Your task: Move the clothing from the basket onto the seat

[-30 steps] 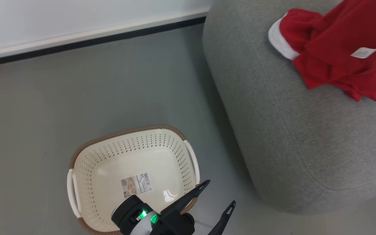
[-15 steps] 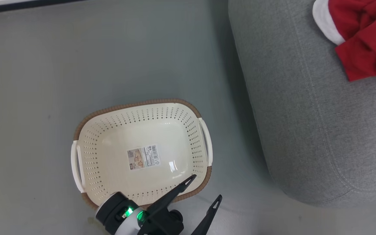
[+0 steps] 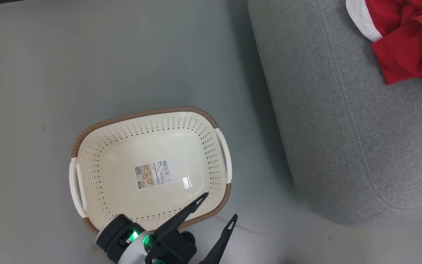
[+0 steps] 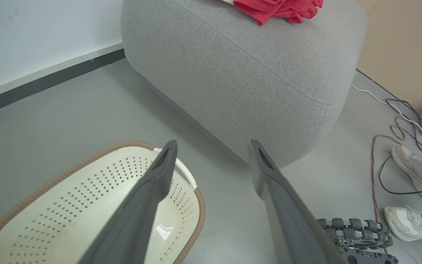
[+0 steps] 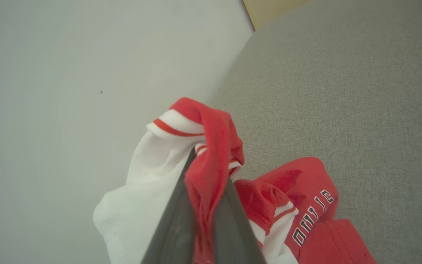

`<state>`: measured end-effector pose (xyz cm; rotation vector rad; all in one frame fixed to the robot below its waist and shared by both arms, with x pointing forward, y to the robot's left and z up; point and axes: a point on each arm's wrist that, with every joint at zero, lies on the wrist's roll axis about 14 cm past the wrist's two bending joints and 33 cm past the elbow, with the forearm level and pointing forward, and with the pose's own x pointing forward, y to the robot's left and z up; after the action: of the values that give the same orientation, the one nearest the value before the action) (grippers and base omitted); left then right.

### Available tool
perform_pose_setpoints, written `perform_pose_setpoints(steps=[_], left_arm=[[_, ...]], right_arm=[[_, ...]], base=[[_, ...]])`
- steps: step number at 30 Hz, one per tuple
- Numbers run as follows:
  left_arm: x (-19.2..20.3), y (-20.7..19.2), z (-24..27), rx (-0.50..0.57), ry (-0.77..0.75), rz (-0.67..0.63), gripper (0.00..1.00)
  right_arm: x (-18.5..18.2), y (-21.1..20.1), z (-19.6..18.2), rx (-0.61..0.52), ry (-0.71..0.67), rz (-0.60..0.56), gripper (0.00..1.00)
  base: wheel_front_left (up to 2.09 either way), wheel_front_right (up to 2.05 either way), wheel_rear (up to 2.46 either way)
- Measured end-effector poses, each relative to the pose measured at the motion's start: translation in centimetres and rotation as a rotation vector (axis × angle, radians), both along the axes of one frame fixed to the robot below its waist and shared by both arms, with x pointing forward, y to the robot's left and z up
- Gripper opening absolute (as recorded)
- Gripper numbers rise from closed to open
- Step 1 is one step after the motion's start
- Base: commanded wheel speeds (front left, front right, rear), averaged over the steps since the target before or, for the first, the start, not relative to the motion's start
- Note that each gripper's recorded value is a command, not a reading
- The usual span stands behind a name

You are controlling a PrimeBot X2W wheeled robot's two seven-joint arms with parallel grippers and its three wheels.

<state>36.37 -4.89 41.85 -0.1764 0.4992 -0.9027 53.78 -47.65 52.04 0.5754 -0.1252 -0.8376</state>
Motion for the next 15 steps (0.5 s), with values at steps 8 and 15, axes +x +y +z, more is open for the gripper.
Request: perform_pose_setpoints(steps=[8, 15], left_arm=[[0.4, -0.3, 0.6, -0.008, -0.014, 0.002, 1.00], [2.0, -0.9, 1.3, -0.033, -0.047, 0.024, 1.00]], right_arm=[[0.5, 1.4, 0.4, -0.161, 0.124, 0.093, 1.00], [0.7, 2.4, 1.3, -0.316, 0.205, 0.178, 1.00]], base=[[0.00, 0.00, 0.00], [0.00, 0.00, 0.00]])
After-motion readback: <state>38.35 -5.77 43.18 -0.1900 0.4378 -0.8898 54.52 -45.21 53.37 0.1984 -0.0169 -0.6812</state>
